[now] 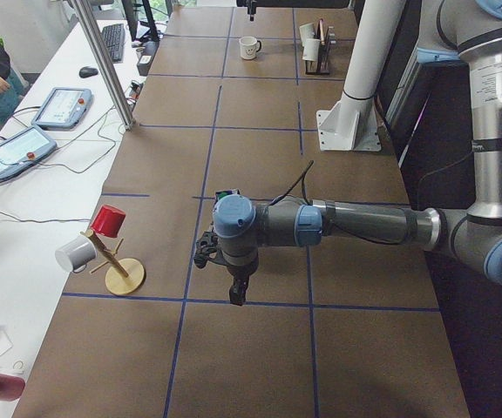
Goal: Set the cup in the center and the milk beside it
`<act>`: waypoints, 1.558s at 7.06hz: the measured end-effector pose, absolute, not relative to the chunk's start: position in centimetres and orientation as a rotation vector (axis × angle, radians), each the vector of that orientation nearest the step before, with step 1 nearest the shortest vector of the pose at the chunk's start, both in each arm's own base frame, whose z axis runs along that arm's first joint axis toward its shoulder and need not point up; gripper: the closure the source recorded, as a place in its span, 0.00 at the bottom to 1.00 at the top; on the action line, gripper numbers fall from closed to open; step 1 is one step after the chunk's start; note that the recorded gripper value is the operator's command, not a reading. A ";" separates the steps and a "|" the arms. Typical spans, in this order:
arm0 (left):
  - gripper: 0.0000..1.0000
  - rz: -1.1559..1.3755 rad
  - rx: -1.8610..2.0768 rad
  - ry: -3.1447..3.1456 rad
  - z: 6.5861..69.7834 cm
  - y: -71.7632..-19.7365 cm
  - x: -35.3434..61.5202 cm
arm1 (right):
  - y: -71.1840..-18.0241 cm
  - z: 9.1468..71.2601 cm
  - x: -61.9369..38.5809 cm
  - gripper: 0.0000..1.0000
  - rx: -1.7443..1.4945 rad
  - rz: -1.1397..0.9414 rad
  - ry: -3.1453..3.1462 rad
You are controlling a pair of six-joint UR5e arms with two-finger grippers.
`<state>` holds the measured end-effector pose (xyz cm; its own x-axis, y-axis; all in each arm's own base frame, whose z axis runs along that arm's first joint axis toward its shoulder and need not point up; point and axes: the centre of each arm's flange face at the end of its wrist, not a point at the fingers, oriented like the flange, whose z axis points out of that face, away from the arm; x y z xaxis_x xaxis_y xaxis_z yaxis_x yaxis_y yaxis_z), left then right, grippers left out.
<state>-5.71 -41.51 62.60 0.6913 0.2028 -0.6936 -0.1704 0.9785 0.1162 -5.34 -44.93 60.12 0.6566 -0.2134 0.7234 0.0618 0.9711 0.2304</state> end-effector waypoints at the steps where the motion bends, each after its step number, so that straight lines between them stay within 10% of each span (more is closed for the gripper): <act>1: 0.00 0.209 0.045 0.781 62.6 -41.5 -5.7 | -45.7 60.9 -6.8 0.00 0.200 -0.176 -0.850; 6: 0.00 0.211 0.049 0.781 62.3 -41.5 -5.7 | -46.8 61.2 -13.4 0.06 0.178 -0.202 -0.790; 7: 0.00 0.211 0.049 0.781 62.3 -41.5 -5.7 | -46.6 61.7 -14.3 0.23 0.167 -0.215 -0.778; 9: 0.00 0.211 0.049 0.780 62.4 -41.5 -5.7 | -46.2 62.5 -15.5 0.88 0.147 -0.233 -0.768; 11: 0.00 0.210 0.048 0.780 62.4 -41.5 -5.7 | -46.5 62.5 -16.3 1.00 0.143 -0.243 -0.768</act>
<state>-5.70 -41.53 62.40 0.6914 0.2058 -0.6925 -0.1706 0.9780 0.1203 -16.30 -46.48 62.48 0.6934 -0.2690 0.6684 0.1650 0.9623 0.2162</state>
